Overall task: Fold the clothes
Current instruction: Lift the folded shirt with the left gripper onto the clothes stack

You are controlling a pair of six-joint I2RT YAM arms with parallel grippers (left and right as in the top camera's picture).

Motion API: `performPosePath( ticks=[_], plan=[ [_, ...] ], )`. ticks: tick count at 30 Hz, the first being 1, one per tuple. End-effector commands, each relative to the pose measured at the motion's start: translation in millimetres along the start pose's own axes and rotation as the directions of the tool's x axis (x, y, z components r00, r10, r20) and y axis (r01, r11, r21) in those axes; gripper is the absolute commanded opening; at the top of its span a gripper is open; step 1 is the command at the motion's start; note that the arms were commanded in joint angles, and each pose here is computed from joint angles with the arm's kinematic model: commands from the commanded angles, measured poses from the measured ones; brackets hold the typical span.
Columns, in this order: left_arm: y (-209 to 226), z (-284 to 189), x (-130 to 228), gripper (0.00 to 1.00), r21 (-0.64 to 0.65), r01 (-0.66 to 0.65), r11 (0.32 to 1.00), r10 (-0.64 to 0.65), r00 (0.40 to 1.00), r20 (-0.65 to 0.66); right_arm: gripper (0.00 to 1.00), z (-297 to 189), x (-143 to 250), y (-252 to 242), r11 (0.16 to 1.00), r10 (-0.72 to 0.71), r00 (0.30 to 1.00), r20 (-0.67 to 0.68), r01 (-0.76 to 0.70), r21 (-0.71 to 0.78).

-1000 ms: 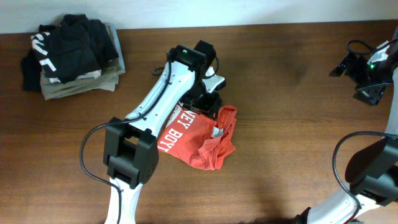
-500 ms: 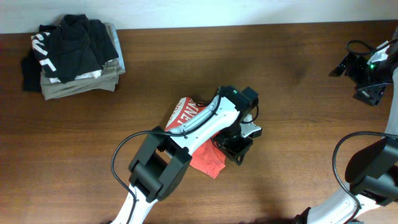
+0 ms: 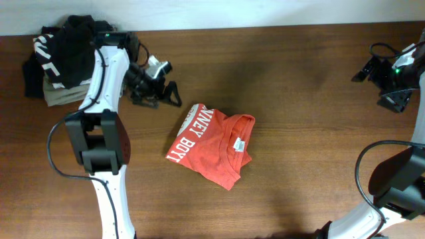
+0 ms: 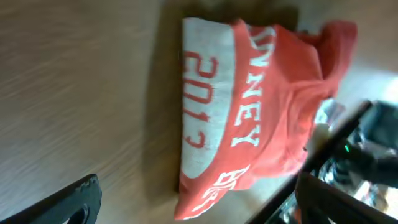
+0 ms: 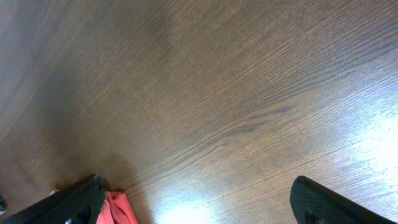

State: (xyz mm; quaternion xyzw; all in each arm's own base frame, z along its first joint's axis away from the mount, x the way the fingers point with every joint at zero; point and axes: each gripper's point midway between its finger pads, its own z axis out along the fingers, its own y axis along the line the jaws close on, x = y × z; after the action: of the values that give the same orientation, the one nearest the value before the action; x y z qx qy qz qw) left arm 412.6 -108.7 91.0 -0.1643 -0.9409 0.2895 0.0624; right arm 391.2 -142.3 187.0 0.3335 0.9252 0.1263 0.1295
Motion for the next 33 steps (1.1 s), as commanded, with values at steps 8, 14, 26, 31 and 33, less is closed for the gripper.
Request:
performPosePath(
  ticks=[8, 14, 26, 31, 33],
  plan=[
    [-13.7, 100.4, 18.6, 0.99, 0.187, -0.048, 0.981, 0.09, 0.971, -0.223, 0.99, -3.8, -2.2, 0.9, 1.0, -0.004, 1.0, 0.014, 0.004, 0.001],
    [-16.3, 147.8, 33.1, 0.39, 0.192, -0.08, 0.978, 0.131, 0.954, -0.27, 0.99, -3.8, -2.2, 0.9, 1.0, -0.004, 1.0, 0.014, 0.004, 0.001],
    [77.5, 1.0, -117.4, 0.01, -0.386, -0.168, 0.907, 0.268, 0.937, 0.222, 0.99, -3.8, -2.2, 0.9, 1.0, -0.004, 1.0, 0.014, 0.004, 0.001],
    [115.1, -79.6, -158.9, 0.01, -0.556, 0.003, 0.831, 0.29, 0.851, 0.438, 0.99, -3.8, -2.2, 0.9, 1.0, -0.004, 1.0, 0.014, 0.004, 0.001],
    [120.4, -127.9, -164.7, 0.01, -0.576, 0.062, 0.815, 0.311, 0.792, 0.526, 0.99, -3.8, -2.2, 0.9, 1.0, -0.004, 1.0, 0.014, 0.004, 0.001]
  ],
)
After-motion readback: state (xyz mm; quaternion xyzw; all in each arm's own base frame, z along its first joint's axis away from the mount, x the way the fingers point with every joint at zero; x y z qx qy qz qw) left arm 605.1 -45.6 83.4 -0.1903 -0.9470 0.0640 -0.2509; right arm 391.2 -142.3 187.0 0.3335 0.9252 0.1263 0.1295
